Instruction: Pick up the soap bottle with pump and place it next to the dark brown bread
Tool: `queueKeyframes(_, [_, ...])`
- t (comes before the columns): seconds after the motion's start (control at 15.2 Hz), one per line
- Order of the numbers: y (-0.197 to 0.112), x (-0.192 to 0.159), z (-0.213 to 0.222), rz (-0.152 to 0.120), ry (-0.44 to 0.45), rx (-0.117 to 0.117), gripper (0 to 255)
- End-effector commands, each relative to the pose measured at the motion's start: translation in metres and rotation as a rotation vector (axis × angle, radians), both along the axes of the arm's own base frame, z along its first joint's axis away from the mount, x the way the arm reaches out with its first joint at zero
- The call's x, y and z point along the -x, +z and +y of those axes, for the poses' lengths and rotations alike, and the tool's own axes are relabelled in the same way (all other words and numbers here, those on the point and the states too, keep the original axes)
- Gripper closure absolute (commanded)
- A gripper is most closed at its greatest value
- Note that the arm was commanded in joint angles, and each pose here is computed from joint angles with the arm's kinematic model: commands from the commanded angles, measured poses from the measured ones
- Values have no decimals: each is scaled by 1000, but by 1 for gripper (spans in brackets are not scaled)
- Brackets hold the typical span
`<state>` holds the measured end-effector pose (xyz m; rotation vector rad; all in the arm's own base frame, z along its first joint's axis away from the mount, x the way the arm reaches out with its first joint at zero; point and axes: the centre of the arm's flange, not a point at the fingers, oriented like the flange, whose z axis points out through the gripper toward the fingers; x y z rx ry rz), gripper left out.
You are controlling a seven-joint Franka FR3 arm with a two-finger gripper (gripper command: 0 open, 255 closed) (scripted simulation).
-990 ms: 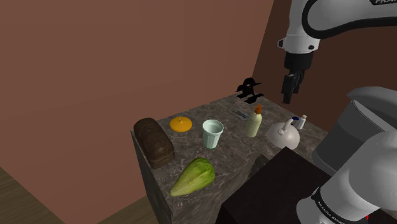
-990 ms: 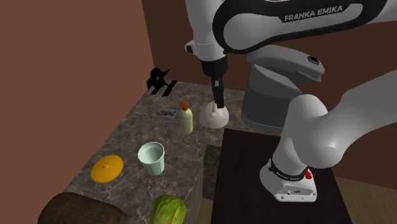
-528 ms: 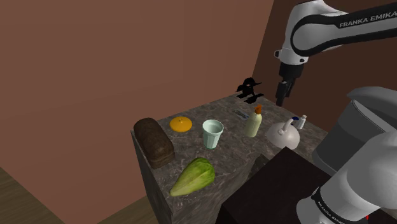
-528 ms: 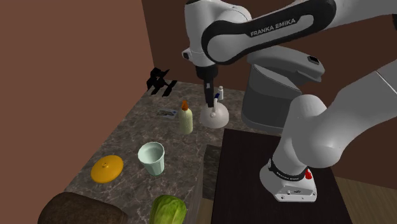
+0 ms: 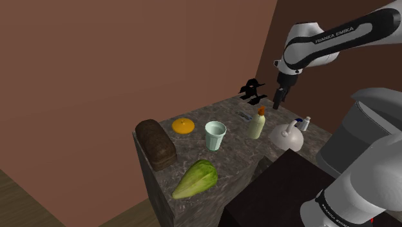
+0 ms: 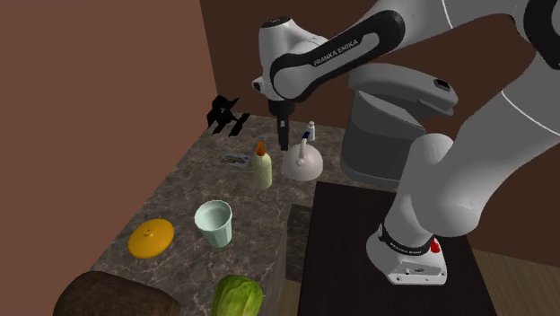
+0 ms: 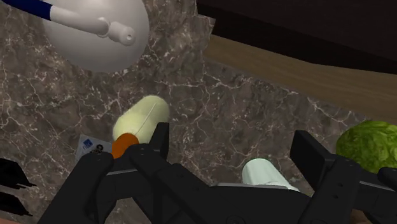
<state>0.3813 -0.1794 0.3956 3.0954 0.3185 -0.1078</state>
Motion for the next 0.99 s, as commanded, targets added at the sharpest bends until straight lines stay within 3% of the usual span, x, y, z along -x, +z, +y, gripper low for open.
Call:
queueKeyframes(0.0, [-19,-11,-19,-19,7,-6,0])
queueKeyframes(0.79, [-113,-81,-121,-118,41,-56,0])
queueKeyframes(0.92, [-121,-84,-124,-121,42,-57,0])
